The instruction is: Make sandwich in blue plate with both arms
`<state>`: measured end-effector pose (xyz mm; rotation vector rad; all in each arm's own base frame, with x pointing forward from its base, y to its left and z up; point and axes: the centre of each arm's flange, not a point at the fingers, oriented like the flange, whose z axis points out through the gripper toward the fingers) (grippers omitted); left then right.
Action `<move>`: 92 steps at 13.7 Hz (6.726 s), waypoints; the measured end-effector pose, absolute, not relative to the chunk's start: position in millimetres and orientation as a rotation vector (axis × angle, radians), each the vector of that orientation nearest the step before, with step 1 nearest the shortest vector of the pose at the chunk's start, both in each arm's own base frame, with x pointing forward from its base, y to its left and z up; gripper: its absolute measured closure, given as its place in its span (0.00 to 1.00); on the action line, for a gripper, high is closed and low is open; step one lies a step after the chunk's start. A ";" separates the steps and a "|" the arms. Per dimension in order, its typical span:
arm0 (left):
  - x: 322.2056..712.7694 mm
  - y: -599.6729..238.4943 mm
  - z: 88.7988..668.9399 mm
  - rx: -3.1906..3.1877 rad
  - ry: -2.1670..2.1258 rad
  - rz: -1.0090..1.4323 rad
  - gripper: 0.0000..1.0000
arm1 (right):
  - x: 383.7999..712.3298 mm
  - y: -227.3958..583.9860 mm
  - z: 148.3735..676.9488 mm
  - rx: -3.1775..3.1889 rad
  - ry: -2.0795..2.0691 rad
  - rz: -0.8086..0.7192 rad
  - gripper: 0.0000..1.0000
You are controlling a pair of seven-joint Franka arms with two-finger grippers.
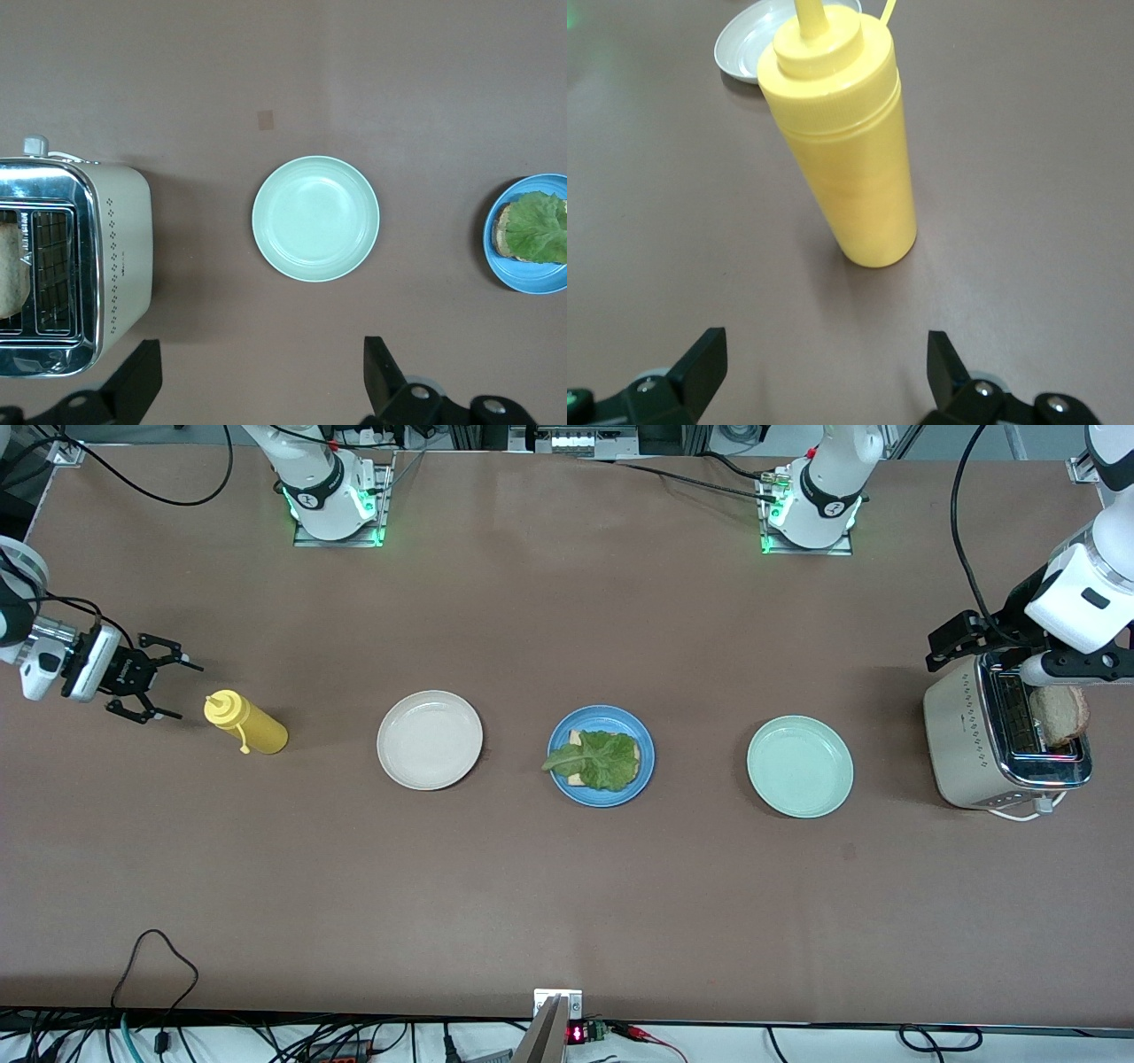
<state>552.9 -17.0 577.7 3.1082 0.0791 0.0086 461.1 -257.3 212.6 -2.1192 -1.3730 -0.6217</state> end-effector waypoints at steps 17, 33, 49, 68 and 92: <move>551.3 -22.5 577.7 3.109 0.063 -0.005 0.00 | 502.7 -187.7 162.4 -1.986 -1.363 -0.771 0.00; 551.0 -20.7 577.2 3.109 0.067 -0.011 0.00 | 571.9 -87.4 234.1 -2.002 -1.655 -0.753 0.34; 564.3 -14.6 552.1 3.105 0.085 -0.074 0.00 | 530.5 272.0 384.8 -2.505 -1.760 -0.267 0.39; 565.0 -15.4 557.1 3.164 0.052 0.075 0.00 | 483.9 492.0 265.6 -2.874 -2.094 0.213 0.39; 586.4 260.7 426.4 3.078 -0.108 -0.176 0.00 | 529.5 -115.6 294.4 -2.016 -1.782 -0.519 0.39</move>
